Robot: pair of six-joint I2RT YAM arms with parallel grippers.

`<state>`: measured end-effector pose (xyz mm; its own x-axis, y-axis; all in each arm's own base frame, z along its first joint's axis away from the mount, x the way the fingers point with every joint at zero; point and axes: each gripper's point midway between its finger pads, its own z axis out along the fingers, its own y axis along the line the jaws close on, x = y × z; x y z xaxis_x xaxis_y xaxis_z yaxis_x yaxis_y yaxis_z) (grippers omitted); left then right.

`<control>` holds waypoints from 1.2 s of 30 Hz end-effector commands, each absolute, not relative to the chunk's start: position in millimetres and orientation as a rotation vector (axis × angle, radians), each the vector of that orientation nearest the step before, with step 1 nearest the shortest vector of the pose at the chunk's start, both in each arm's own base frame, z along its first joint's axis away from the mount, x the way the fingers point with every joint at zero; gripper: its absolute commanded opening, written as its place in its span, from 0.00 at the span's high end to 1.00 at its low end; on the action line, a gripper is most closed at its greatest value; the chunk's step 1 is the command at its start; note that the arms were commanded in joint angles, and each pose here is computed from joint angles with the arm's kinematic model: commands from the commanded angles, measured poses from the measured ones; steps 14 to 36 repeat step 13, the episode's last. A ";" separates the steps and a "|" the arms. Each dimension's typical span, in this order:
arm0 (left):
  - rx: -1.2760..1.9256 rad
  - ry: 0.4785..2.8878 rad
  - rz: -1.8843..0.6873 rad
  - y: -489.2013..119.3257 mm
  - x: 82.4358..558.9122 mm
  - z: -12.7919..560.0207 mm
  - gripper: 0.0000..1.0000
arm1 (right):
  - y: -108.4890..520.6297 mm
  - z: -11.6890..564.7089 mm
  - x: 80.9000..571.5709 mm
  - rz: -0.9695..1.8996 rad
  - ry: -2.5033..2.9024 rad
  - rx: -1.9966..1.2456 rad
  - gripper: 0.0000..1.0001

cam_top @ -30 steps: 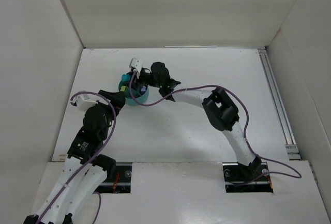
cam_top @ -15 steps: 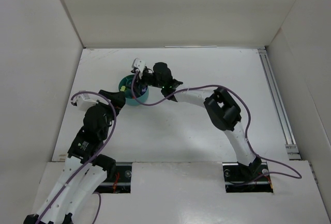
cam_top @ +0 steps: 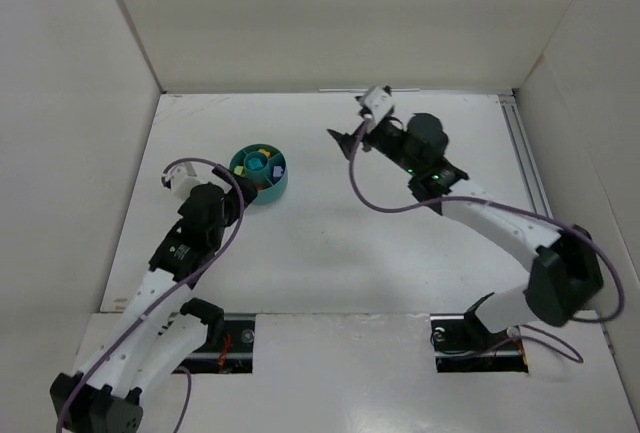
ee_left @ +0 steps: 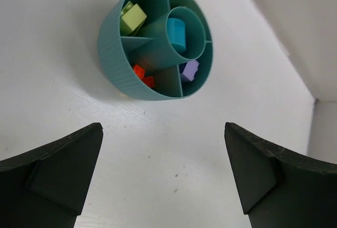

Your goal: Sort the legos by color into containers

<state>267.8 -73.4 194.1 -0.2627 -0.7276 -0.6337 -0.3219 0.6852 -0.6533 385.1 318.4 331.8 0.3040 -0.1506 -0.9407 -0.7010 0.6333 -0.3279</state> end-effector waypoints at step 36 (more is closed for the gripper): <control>-0.826 1.923 -0.395 -78.4 293.8 182.6 0.00 | 84.7 192.2 279.1 -0.035 1.817 -0.407 0.01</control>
